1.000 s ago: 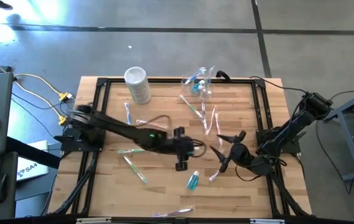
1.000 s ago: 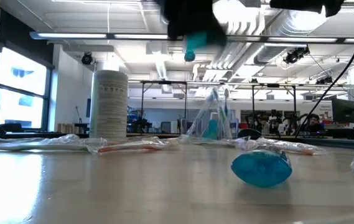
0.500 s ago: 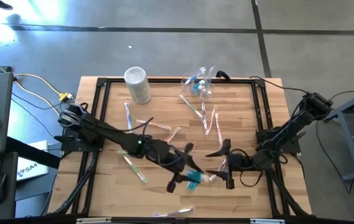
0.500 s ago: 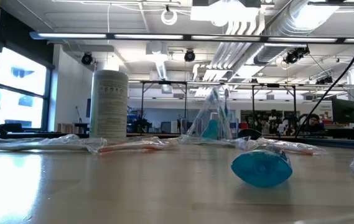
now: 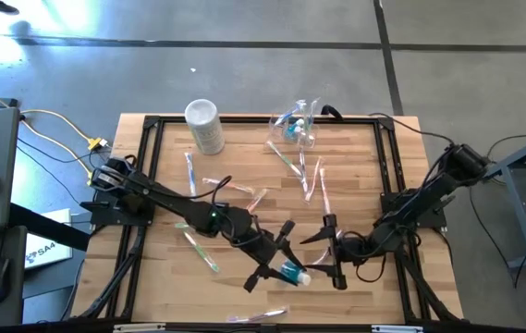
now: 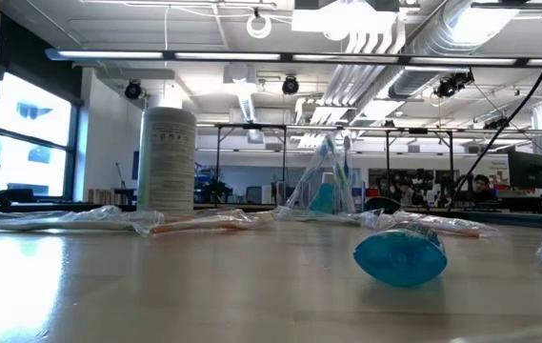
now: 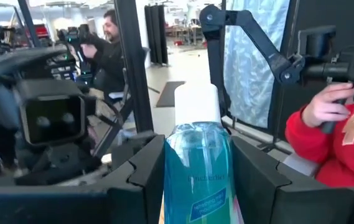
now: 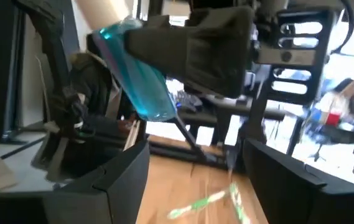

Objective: Pick & Place toothbrushing station
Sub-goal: Put the blue mouthwash into the transparent organizer

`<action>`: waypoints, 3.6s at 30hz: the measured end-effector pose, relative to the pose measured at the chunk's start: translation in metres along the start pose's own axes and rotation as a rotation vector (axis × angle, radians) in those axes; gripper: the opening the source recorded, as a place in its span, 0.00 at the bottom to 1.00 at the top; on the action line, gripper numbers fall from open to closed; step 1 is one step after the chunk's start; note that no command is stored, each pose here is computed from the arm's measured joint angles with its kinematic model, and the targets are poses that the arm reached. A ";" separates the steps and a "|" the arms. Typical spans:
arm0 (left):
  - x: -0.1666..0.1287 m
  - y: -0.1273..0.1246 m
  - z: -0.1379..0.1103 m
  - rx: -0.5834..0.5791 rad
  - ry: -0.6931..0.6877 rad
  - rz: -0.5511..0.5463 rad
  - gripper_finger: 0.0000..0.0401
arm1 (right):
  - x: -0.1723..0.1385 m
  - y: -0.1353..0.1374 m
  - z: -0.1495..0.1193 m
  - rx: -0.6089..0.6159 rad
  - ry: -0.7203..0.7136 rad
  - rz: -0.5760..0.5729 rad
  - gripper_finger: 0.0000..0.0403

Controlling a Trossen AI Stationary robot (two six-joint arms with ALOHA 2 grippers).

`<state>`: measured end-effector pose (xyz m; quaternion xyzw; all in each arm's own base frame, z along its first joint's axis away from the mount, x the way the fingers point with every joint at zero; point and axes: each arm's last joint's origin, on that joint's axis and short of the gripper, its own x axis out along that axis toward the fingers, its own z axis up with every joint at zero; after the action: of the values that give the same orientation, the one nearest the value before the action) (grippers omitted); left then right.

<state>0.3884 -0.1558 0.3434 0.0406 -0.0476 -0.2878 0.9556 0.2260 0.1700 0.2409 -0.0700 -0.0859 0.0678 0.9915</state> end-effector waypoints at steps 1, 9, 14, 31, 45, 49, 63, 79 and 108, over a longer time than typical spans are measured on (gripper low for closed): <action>0.000 0.000 0.000 0.005 -0.002 0.000 0.35 | 0.001 0.001 -0.002 -0.017 -0.020 0.001 0.62; 0.007 0.000 -0.013 0.007 0.013 -0.001 0.35 | 0.018 0.004 -0.017 -0.100 -0.158 0.072 0.62; 0.008 -0.002 -0.014 0.004 0.022 -0.018 0.35 | 0.034 0.007 -0.022 -0.114 -0.164 0.111 0.62; 0.007 0.000 -0.010 0.054 -0.027 -0.068 0.35 | 0.043 0.006 -0.025 -0.111 -0.119 0.050 0.62; 0.008 -0.001 -0.012 0.110 -0.006 -0.060 0.35 | 0.042 0.009 -0.023 -0.114 -0.156 0.146 0.62; 0.007 -0.001 -0.013 0.112 0.002 -0.063 0.35 | 0.042 0.011 -0.023 -0.119 -0.160 0.185 0.62; 0.007 -0.001 -0.018 0.098 0.051 -0.095 0.35 | 0.041 0.015 -0.030 -0.146 -0.129 0.316 0.62; 0.003 0.013 -0.022 0.078 0.093 -0.077 0.35 | 0.051 0.014 -0.024 -0.048 -0.078 0.261 0.61; -0.009 0.014 -0.006 -0.072 0.120 -0.018 0.79 | 0.050 0.013 -0.030 -0.131 0.036 0.139 0.16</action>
<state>0.3890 -0.1391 0.3385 0.0238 0.0204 -0.2948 0.9550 0.2790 0.1860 0.2178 -0.1414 -0.0675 0.1296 0.9791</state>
